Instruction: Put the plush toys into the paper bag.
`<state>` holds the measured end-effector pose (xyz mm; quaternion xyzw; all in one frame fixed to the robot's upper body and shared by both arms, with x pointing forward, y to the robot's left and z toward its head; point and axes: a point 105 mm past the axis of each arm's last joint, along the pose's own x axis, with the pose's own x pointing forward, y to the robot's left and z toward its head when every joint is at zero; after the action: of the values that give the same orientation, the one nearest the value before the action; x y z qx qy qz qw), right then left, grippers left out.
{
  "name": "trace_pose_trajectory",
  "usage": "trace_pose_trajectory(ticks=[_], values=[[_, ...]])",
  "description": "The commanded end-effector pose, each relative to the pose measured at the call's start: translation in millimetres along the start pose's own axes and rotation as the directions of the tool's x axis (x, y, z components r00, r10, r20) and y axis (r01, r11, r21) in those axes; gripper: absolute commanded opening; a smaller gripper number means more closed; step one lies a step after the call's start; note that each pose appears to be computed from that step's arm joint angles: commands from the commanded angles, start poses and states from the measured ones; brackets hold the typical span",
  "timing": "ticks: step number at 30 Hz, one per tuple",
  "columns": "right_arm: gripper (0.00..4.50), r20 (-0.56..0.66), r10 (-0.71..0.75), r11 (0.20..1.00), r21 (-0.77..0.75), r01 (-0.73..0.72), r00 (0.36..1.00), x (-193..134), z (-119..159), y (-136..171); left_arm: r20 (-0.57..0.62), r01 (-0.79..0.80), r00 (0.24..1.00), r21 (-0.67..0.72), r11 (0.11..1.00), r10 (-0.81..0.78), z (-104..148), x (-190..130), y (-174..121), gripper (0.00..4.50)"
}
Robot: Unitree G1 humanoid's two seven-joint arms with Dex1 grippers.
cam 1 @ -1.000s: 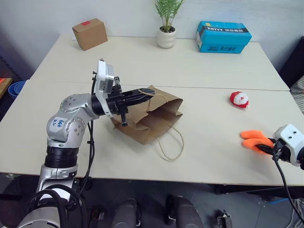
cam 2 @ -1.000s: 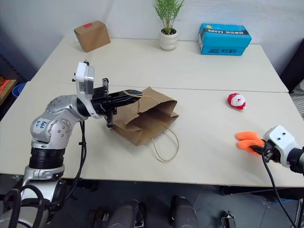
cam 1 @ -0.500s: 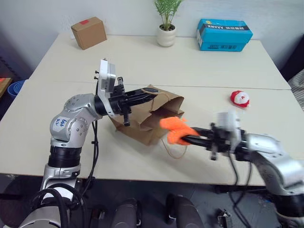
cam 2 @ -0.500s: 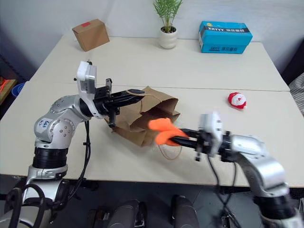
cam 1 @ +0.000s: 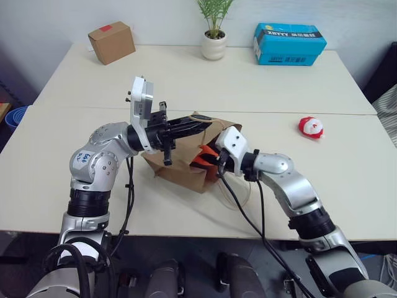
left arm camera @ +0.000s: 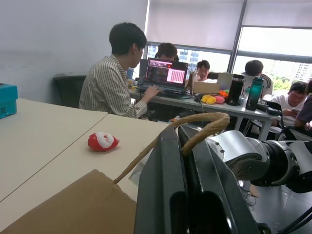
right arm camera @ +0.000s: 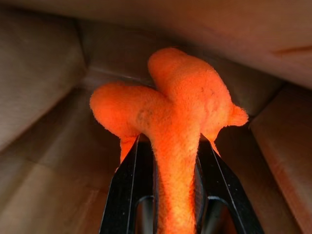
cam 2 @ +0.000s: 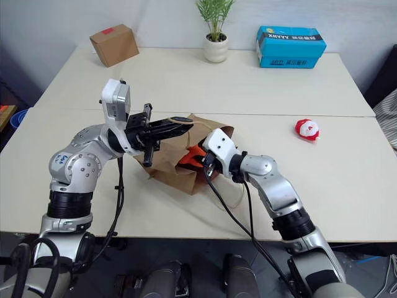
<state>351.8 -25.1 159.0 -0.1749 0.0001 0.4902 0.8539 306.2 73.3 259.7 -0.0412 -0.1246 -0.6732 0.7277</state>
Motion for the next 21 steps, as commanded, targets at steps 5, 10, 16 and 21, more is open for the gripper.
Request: trace_pose_trajectory(ticks=[5,10,16,21], values=[[1.60,0.088,0.019,0.999,0.044,-0.023,0.996,-4,11,4,0.026,-0.008,1.000,0.052,0.999,0.007,7,0,4,0.00],[3.30,0.198,0.140,0.985,0.067,-0.156,0.970,-56,22,8,0.017,-0.029,0.999,0.065,0.997,0.028,8,-8,8,0.00],[4.46,0.310,-0.038,0.997,0.078,0.014,0.950,-146,18,-7,0.007,-0.029,1.000,0.096,0.995,0.028,12,-12,5,0.00],[4.46,0.191,-0.136,0.985,0.127,0.113,0.972,-189,-11,-7,0.000,-0.023,1.000,0.112,0.993,0.023,15,-12,2,0.00]])
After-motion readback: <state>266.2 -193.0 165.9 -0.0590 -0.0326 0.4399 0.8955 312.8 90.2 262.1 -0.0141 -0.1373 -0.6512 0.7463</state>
